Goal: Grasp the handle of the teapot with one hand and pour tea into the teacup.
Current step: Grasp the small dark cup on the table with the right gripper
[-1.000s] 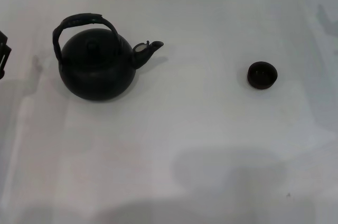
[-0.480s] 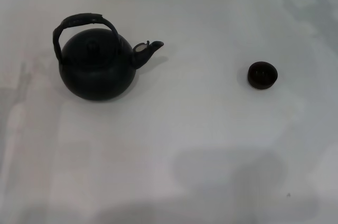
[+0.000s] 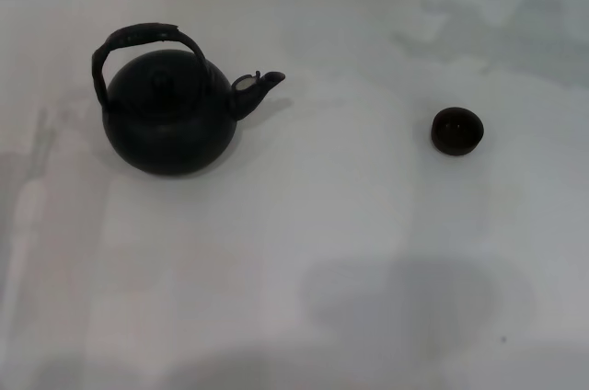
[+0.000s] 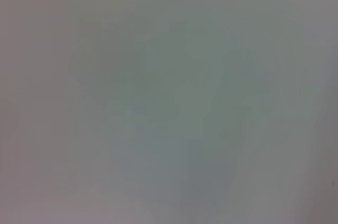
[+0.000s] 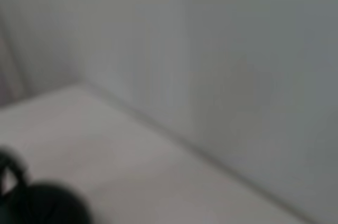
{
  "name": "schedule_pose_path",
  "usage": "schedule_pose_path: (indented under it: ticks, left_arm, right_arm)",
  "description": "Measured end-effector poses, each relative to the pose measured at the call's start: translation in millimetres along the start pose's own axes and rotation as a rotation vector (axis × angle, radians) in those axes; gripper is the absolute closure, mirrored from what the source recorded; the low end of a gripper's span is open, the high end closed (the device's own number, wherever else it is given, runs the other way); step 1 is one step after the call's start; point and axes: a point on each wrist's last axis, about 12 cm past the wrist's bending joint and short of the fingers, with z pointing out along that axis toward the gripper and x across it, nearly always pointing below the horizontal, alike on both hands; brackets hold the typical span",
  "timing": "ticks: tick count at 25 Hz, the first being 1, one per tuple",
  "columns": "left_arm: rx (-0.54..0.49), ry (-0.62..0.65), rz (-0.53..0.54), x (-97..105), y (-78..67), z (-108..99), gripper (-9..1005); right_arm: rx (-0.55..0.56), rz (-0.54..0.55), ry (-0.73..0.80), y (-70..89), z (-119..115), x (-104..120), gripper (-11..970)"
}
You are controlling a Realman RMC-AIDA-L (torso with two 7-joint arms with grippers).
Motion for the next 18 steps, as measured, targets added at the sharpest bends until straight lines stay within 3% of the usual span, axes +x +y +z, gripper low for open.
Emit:
schedule_pose_path:
  ticks: [4,5,9,11,18]
  left_arm:
    - [0.004,0.003,0.001,0,-0.6,2,193]
    - [0.007,0.004,0.002,0,-0.8,3,193]
    - [0.009,0.003,0.003,0,-1.2,4,193]
    - [0.011,0.004,0.001,0,-1.8,5,193]
    - [0.014,0.004,-0.003,0,-3.6,6,193]
  right_arm:
    - [-0.042,-0.085,0.188,18.3,17,-13,132]
    - [-0.056,-0.132,0.281,30.8,27,-16,132]
    - [-0.056,-0.207,0.404,46.9,40,-19,132]
    - [-0.07,-0.266,0.51,63.0,54,-19,132]
    - [-0.039,-0.348,0.644,74.9,68,-12,132]
